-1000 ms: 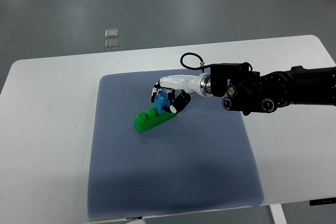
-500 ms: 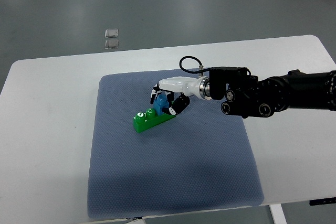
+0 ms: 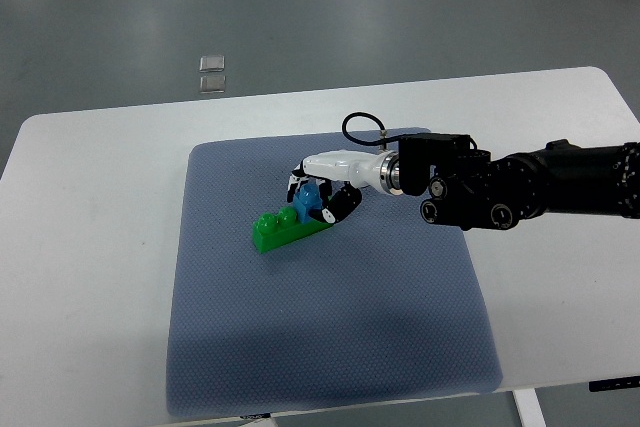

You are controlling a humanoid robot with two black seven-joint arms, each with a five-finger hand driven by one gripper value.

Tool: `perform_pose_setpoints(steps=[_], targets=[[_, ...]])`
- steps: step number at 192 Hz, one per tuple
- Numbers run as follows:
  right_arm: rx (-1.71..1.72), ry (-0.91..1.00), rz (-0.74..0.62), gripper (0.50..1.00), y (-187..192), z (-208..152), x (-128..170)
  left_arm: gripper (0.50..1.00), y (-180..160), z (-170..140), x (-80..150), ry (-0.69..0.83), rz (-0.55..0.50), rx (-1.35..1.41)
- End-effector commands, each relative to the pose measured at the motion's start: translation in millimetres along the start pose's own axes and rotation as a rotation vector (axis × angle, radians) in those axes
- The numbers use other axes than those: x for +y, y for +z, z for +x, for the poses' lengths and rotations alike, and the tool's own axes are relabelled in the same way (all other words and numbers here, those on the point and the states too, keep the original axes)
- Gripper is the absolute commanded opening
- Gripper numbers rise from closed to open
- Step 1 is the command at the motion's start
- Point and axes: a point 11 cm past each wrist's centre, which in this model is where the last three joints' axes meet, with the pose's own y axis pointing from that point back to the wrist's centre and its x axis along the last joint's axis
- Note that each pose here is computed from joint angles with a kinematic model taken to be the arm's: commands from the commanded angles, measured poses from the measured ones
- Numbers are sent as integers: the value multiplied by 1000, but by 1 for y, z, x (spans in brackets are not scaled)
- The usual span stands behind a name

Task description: Stack blue block on green block with right hand

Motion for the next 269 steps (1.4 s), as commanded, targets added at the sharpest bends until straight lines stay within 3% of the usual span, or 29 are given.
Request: perform_pose_setpoints(steps=[1, 45, 46, 56, 66, 67, 102, 161, 269], targets=[[1, 8, -2, 525, 1, 0, -1, 1000, 0, 0, 0, 1, 0, 2], [-8, 13, -1, 541, 1, 3, 0, 1000, 0, 0, 0, 1, 0, 0], [-9, 15, -4, 566, 2, 4, 1, 1000, 0, 0, 0, 1, 0, 0], [-10, 15, -7, 613, 3, 4, 2, 1000, 0, 0, 0, 1, 0, 0], [-10, 15, -7, 613, 3, 4, 2, 1000, 0, 0, 0, 1, 0, 0], [-11, 14, -4, 690, 2, 4, 2, 1000, 0, 0, 0, 1, 0, 0], [-13, 18, -8, 864, 4, 8, 5, 1000, 0, 0, 0, -1, 0, 0], [-37, 12, 1, 893, 2, 17, 7, 1000, 0, 0, 0, 1, 0, 0], [-84, 113, -15, 901, 8, 89, 35, 1000, 0, 0, 0, -1, 0, 0]])
